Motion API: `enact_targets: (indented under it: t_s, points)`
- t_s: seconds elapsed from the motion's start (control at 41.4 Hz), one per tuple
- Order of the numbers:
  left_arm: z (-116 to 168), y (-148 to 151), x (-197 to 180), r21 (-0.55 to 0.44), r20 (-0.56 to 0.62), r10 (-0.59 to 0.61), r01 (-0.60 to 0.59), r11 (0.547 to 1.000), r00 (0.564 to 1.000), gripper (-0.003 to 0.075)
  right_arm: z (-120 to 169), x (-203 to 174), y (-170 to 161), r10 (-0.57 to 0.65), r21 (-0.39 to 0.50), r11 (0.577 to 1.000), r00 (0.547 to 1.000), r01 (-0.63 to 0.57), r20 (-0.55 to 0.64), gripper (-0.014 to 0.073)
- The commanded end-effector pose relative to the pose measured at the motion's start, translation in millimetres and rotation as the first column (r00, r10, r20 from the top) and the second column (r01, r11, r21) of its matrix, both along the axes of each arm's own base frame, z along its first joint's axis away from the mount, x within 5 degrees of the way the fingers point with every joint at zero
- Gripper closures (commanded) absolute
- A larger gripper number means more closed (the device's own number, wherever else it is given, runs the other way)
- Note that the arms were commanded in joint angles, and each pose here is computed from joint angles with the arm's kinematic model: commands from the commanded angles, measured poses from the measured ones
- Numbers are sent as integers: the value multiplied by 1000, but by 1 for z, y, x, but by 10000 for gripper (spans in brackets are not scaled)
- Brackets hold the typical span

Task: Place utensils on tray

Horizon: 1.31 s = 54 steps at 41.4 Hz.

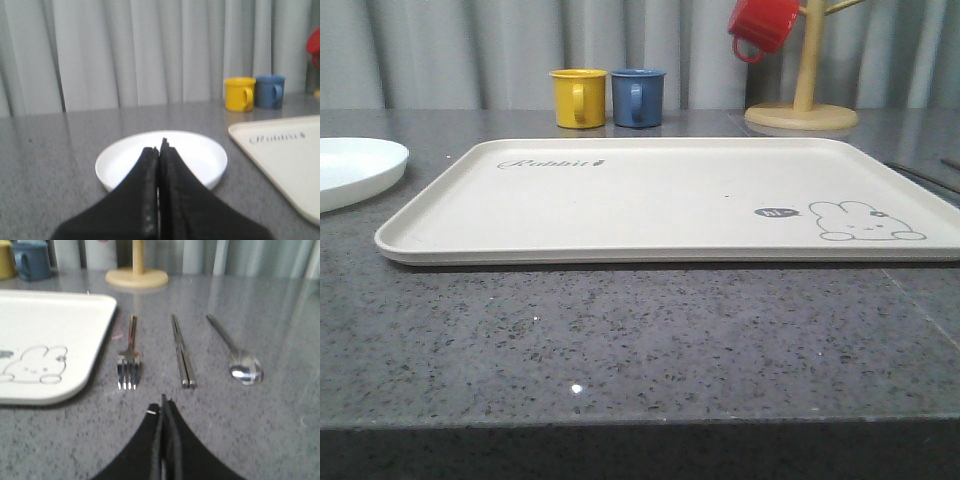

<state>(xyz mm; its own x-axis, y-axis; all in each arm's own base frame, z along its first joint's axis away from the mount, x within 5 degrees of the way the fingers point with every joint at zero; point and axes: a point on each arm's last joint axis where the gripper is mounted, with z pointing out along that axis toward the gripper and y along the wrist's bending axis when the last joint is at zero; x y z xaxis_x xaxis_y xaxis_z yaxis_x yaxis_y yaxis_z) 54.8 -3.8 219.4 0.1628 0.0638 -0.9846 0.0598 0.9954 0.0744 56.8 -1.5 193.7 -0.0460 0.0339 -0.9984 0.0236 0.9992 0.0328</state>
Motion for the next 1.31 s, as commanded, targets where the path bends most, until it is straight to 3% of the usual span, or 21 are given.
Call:
enact_targets:
  t_s: [0.0,0.193,0.339,0.484,0.629,0.87,0.943,0.991,1.136,1.209,1.282]
  points:
    - [34,2,-11,-43,233,15,-5,999,972,739,27,-4,1,5,-9,1000,977,-3,212,659]
    - [85,2,-23,-39,271,5,6,999,963,739,78,-18,1,0,-10,1000,953,3,304,659]
    - [113,0,-13,1,143,-5,5,1000,990,738,123,-29,0,-7,-8,1000,953,10,304,659]
    - [132,-2,12,47,0,-2,2,999,1000,739,154,-18,-1,-17,-3,1000,987,18,162,654]
    - [137,-4,34,54,-90,-2,7,999,996,739,168,3,-2,-21,-1,1000,998,21,55,654]
    - [137,-4,40,54,-99,-1,7,999,995,724,168,11,-2,-20,-2,1000,999,20,42,616]
    - [138,-4,40,53,-87,-1,6,999,996,636,168,11,-2,-20,-2,1000,999,20,40,519]
    - [138,-4,40,53,-87,-1,6,999,996,531,168,11,-2,-20,-2,1000,999,20,39,428]
    - [137,-4,40,53,-89,-1,6,999,996,119,168,11,-2,-20,-2,1000,999,20,40,90]
    - [138,-4,40,53,-87,-1,6,999,996,19,168,11,-2,-20,-2,1000,999,20,40,-20]
    - [138,-4,40,53,-87,-1,6,999,996,30,168,11,-2,-20,-2,1000,999,20,40,-69]
